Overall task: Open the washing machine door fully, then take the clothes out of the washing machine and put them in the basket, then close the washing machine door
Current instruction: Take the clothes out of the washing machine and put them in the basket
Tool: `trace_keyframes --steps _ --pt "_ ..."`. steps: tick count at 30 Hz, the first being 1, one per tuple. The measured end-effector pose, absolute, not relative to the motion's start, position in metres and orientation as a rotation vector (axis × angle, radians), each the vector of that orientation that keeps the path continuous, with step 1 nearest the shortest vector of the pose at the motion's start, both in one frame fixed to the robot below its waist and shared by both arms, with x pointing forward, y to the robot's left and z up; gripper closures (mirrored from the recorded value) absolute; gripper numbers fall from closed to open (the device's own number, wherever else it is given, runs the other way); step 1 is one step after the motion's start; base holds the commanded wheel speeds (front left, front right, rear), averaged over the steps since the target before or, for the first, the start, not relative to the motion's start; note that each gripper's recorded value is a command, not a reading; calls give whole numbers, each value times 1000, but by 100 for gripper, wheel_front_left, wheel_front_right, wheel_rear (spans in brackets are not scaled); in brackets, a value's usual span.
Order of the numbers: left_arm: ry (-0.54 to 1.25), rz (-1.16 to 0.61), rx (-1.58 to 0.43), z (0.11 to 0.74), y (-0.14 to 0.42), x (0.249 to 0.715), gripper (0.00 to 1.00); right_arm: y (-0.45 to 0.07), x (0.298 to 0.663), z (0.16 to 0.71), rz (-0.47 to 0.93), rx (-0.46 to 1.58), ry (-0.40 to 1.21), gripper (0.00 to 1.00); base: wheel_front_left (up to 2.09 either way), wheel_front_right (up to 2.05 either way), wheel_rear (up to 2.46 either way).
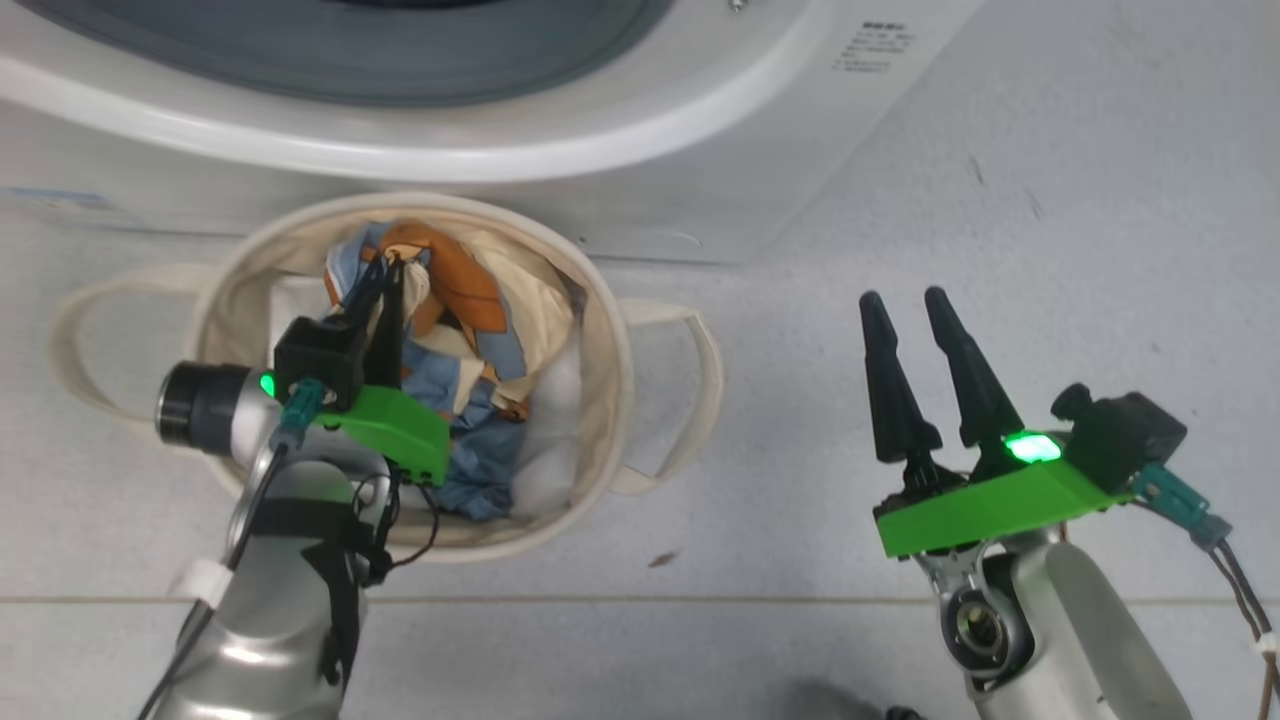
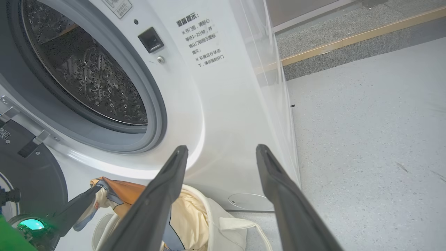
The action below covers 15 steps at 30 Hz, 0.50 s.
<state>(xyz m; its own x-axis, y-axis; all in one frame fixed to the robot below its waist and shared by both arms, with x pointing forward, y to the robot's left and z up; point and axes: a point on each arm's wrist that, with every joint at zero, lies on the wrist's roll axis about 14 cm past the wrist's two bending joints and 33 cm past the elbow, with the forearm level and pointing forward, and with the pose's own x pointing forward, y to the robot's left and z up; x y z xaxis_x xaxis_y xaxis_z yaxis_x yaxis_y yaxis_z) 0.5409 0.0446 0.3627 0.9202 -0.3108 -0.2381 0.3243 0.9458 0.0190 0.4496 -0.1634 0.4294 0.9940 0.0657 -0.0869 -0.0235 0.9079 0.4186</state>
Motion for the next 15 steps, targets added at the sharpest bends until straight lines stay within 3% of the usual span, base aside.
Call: trace_keyframes --steps 15 --pt "380 -377 111 300 32 541 100 -186 455 416 -14 414 118 0 0 0 0"
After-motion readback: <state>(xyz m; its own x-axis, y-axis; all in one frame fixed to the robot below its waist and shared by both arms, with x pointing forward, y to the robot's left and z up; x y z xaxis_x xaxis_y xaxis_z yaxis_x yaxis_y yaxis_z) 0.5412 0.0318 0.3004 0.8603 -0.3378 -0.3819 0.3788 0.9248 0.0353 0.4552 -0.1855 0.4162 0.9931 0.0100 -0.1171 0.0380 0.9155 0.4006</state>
